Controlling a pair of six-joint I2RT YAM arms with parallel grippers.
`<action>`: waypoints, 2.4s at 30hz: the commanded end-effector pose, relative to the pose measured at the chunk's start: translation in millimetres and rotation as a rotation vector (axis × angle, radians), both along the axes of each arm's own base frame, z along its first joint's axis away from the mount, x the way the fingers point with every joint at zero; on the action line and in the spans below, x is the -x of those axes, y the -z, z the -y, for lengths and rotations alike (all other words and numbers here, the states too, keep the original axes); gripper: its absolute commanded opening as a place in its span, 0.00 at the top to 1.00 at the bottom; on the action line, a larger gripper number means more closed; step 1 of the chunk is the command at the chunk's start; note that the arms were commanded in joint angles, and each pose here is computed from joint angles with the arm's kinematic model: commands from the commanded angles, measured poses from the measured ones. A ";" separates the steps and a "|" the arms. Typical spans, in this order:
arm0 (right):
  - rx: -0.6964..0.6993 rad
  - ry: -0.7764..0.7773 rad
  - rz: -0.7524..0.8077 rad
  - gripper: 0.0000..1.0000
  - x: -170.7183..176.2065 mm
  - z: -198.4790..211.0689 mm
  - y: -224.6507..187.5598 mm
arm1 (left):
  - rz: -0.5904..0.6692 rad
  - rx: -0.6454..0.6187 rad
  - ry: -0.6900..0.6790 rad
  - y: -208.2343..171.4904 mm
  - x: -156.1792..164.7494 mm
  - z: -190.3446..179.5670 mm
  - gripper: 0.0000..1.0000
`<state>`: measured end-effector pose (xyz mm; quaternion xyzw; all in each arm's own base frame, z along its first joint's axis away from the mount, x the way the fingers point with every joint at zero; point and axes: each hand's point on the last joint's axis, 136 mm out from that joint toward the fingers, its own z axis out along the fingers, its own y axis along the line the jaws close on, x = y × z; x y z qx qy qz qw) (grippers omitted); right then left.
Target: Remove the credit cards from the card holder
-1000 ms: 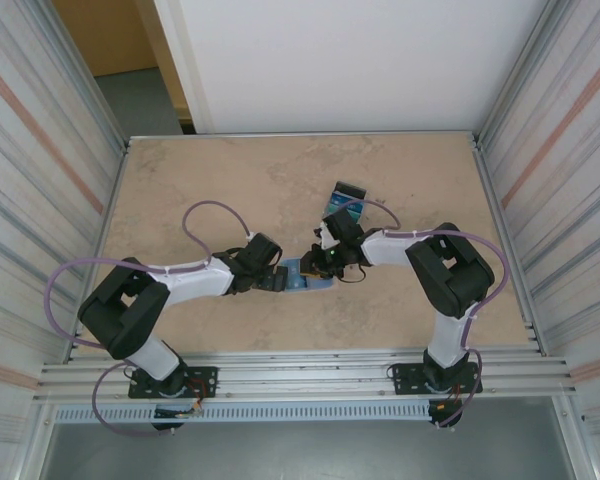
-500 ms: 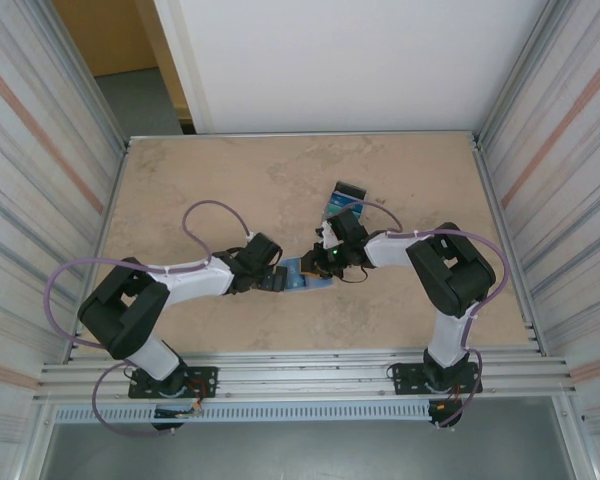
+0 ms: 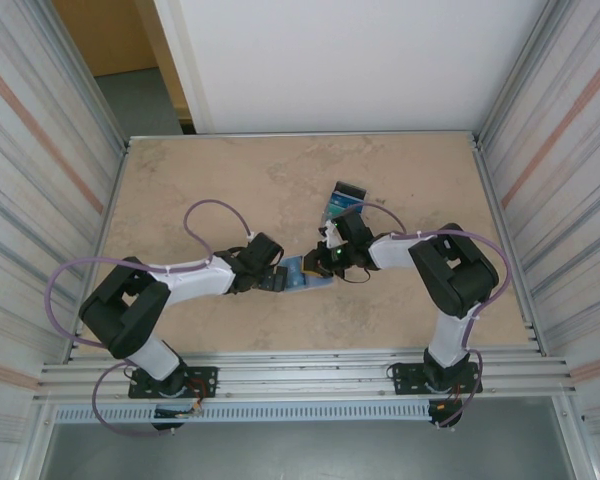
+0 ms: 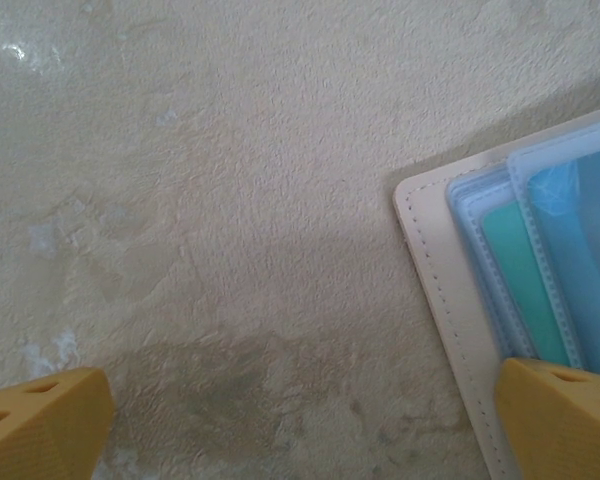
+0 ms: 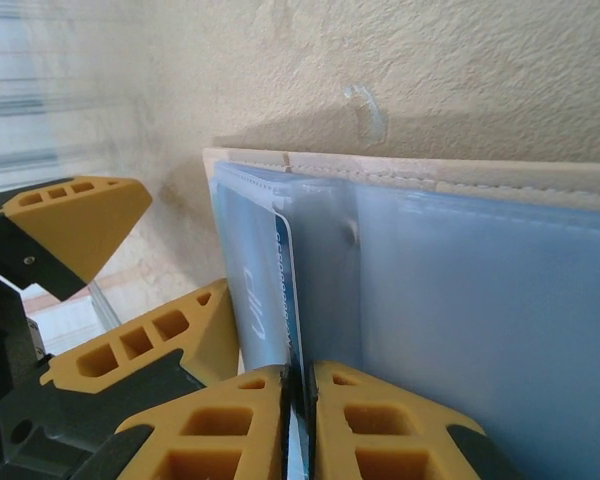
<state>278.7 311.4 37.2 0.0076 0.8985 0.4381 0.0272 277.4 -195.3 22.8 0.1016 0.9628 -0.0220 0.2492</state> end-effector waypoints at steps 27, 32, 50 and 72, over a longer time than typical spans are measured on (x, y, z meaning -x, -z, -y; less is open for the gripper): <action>-0.057 0.034 -0.009 0.87 -5.3 11.3 -8.2 | -0.028 -0.050 0.010 4.7 4.4 -2.2 0.01; -0.052 0.044 -0.016 0.86 -6.0 15.3 -3.8 | -0.029 -0.052 0.010 4.4 4.4 -2.8 0.01; -0.069 0.040 -0.039 0.87 -4.4 14.4 7.3 | 0.104 0.080 0.027 -53.2 -21.3 25.0 0.01; -0.073 0.037 -0.041 0.86 -3.0 12.8 5.8 | 0.007 0.037 0.058 -10.9 -19.5 32.8 0.01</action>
